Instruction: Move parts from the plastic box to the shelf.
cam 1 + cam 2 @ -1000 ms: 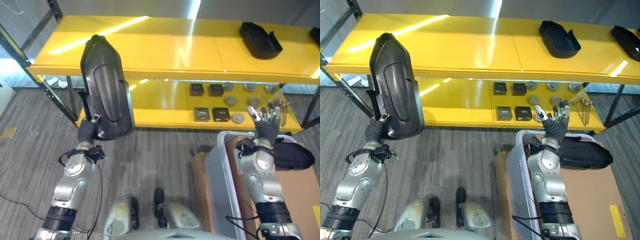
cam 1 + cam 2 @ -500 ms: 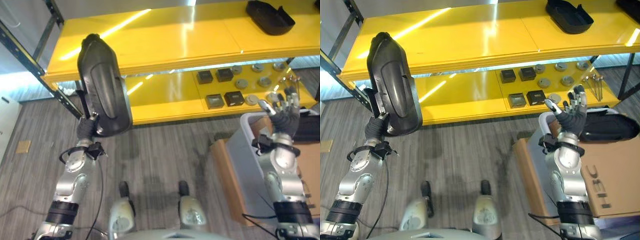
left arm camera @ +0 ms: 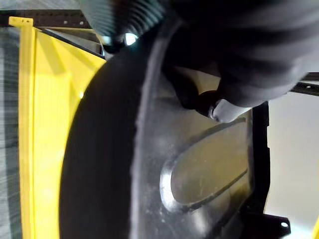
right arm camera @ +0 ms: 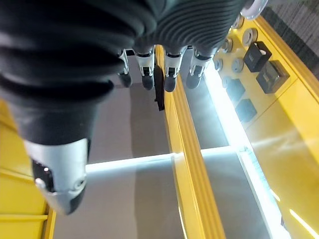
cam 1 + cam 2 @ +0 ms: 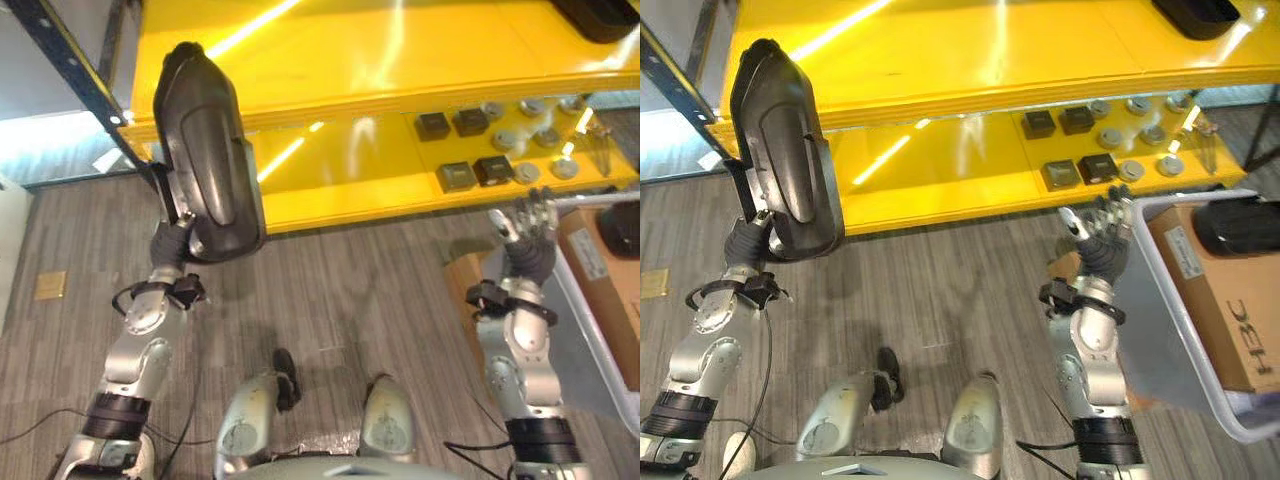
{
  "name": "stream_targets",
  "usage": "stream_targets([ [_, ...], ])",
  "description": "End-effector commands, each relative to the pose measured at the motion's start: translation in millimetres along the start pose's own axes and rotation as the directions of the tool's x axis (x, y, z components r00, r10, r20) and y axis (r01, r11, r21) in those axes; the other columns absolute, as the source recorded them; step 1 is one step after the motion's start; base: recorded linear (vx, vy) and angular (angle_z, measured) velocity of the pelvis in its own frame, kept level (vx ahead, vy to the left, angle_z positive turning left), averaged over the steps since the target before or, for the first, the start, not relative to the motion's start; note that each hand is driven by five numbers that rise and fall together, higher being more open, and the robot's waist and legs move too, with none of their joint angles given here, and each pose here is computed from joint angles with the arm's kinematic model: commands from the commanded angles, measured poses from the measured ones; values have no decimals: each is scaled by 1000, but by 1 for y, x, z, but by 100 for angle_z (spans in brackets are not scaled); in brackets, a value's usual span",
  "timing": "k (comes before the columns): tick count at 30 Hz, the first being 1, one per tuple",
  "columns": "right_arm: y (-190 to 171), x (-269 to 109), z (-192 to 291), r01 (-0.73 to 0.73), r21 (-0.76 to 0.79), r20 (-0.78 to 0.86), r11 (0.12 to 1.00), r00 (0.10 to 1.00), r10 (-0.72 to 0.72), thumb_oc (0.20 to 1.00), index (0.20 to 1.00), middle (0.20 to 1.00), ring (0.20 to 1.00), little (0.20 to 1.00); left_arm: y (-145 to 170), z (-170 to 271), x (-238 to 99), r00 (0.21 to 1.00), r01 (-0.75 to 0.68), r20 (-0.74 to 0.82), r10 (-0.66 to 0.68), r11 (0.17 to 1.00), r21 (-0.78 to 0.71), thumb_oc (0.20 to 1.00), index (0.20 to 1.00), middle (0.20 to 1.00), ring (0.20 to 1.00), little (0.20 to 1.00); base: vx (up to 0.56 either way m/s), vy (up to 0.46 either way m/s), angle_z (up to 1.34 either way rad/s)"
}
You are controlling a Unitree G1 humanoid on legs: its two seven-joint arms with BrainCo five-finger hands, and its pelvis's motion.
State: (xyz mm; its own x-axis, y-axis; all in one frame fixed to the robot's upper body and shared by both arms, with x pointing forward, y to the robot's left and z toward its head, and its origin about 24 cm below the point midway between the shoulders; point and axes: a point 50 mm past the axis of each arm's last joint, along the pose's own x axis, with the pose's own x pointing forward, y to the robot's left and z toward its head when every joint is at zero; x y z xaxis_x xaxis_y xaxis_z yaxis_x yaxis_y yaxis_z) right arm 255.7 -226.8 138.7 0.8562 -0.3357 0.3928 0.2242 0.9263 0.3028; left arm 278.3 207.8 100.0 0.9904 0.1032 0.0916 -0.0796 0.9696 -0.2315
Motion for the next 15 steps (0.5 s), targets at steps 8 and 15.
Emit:
stream_targets([
  [8,1,14,14,-75,-4,129,997,989,75,1000,1000,1000,1000,1000,-26,33,-3,969,121,221,-115,993,-13,200,200,200,200,200,-8,-143,26],
  [15,-2,11,9,-81,-22,95,996,992,83,1000,1000,1000,1000,1000,-20,25,-6,974,136,185,-133,991,-7,200,200,200,200,200,32,-43,8],
])
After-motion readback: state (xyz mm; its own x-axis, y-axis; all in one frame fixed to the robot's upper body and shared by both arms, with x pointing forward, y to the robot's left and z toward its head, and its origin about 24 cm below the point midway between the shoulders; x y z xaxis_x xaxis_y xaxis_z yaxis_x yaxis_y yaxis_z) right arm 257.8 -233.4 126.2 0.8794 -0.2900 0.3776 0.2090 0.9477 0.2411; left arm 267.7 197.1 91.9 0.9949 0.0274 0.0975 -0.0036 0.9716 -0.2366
